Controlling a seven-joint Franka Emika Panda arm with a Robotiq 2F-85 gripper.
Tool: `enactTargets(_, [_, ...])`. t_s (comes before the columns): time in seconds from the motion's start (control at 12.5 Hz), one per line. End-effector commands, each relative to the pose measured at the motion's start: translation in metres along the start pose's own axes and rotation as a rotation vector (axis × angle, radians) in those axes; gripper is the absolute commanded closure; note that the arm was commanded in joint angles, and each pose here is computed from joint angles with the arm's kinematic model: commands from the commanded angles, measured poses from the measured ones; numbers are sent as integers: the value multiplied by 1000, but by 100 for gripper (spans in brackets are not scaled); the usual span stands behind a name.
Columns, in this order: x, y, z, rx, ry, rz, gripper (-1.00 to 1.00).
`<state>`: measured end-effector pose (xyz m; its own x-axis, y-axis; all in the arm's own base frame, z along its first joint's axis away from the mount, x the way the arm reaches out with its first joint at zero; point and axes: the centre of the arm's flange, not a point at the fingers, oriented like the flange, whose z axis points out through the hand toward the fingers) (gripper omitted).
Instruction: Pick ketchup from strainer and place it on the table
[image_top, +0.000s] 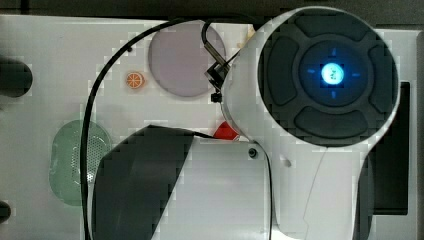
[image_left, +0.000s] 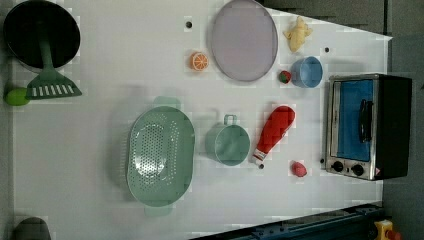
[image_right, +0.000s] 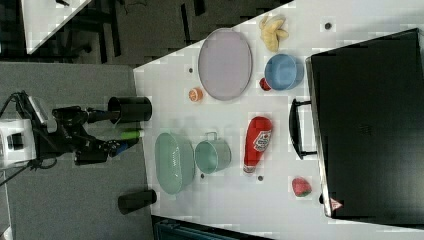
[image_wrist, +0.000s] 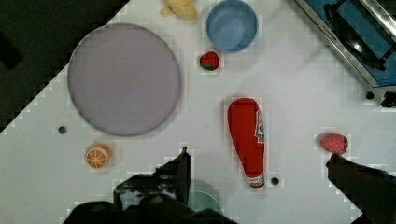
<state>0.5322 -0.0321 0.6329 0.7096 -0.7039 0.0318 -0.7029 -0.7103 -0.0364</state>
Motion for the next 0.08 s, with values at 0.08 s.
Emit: enactTargets(0.08, [5,-7,42,-75,-76,47,-100])
